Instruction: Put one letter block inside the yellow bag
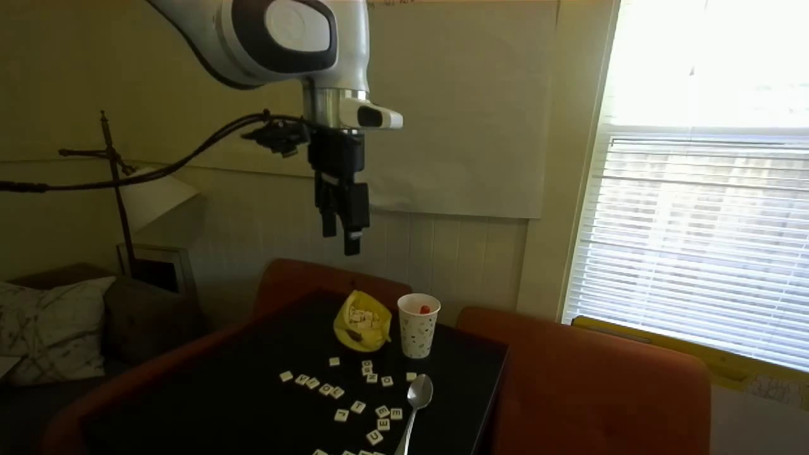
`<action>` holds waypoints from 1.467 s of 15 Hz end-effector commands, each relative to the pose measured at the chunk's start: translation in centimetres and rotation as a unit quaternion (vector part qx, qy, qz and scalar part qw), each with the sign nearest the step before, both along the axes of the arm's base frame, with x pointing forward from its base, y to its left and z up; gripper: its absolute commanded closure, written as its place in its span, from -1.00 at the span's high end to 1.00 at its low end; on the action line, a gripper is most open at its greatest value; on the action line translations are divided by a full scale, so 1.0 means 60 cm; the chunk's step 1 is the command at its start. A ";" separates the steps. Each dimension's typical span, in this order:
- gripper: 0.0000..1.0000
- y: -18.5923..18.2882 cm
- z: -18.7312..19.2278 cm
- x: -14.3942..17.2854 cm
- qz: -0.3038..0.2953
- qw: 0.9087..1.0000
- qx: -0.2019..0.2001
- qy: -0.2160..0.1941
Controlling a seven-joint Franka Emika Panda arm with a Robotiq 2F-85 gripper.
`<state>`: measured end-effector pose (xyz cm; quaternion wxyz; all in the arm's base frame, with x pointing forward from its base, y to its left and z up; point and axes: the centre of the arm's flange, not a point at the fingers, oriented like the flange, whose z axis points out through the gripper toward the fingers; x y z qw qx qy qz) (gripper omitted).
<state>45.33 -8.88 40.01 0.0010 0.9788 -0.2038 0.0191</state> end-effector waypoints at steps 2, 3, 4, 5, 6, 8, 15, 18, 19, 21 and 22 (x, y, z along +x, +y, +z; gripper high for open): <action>1.00 0.026 -0.098 0.003 -0.048 0.999 -0.004 -0.024; 1.00 0.029 -0.120 0.004 -0.050 0.998 0.000 -0.029; 1.00 0.032 -0.139 0.005 -0.052 0.998 -0.002 -0.031; 1.00 0.037 -0.159 0.004 -0.056 0.998 0.007 -0.028; 1.00 0.042 -0.180 0.003 -0.055 0.998 0.015 -0.024; 1.00 0.051 -0.215 0.008 -0.067 0.996 0.044 -0.027; 1.00 0.050 -0.210 0.000 -0.070 0.997 0.032 -0.018; 1.00 0.073 -0.241 0.021 -0.049 0.999 0.022 -0.009; 1.00 0.082 -0.249 0.025 -0.044 0.999 0.015 -0.002; 1.00 0.101 -0.263 0.035 -0.032 0.999 -0.002 0.008; 1.00 0.111 -0.271 0.041 -0.029 0.999 -0.015 0.009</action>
